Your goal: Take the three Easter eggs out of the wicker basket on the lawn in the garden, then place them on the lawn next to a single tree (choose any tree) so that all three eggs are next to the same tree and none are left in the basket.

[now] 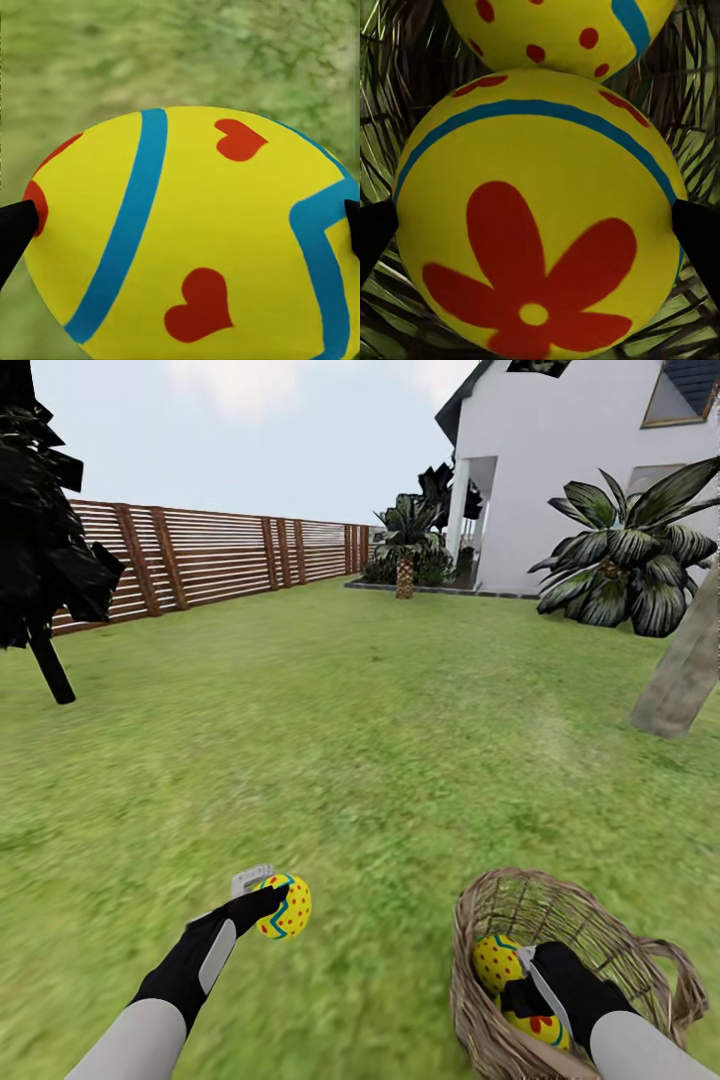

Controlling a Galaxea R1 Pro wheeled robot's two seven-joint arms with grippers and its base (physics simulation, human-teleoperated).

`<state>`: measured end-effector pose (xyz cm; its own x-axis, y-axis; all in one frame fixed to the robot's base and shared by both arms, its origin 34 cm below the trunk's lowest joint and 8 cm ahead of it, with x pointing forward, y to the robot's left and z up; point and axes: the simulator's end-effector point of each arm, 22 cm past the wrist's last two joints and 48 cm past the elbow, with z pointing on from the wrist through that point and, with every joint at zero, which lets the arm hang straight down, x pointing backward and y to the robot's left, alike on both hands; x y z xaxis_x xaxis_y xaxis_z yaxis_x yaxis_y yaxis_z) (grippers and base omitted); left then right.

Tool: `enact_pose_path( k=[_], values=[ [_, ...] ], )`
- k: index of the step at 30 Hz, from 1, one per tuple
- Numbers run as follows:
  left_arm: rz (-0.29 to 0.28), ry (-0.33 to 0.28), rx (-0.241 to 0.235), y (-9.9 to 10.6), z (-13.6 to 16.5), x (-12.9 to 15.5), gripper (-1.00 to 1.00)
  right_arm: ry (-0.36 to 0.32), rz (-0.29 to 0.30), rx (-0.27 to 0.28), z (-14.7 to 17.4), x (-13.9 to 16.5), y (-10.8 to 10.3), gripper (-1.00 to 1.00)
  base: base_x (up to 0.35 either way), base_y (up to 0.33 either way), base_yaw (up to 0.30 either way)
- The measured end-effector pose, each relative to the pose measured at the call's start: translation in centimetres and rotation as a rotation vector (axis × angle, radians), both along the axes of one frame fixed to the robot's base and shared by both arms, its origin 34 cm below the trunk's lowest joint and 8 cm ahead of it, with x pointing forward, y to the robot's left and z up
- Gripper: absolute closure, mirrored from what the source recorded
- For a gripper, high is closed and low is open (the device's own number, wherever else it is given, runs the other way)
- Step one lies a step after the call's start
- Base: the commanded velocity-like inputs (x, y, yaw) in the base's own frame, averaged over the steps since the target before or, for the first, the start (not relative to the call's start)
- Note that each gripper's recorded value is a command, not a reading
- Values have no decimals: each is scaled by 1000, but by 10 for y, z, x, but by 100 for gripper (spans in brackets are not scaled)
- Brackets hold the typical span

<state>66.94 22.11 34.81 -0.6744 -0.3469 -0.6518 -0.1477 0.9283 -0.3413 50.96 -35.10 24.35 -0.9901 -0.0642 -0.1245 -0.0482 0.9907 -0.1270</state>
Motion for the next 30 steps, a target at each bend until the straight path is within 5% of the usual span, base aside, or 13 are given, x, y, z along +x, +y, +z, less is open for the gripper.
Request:
enact_pose_path(
  k=[6,30],
  values=[
    [1,-24,1,0,15,4,100,-82,19,-7,24,28,1,100,0,0,0],
    [-3,-98,-1,-2,72,14,100,-158,12,-1,72,46,1,100,0,0,0]
  ],
)
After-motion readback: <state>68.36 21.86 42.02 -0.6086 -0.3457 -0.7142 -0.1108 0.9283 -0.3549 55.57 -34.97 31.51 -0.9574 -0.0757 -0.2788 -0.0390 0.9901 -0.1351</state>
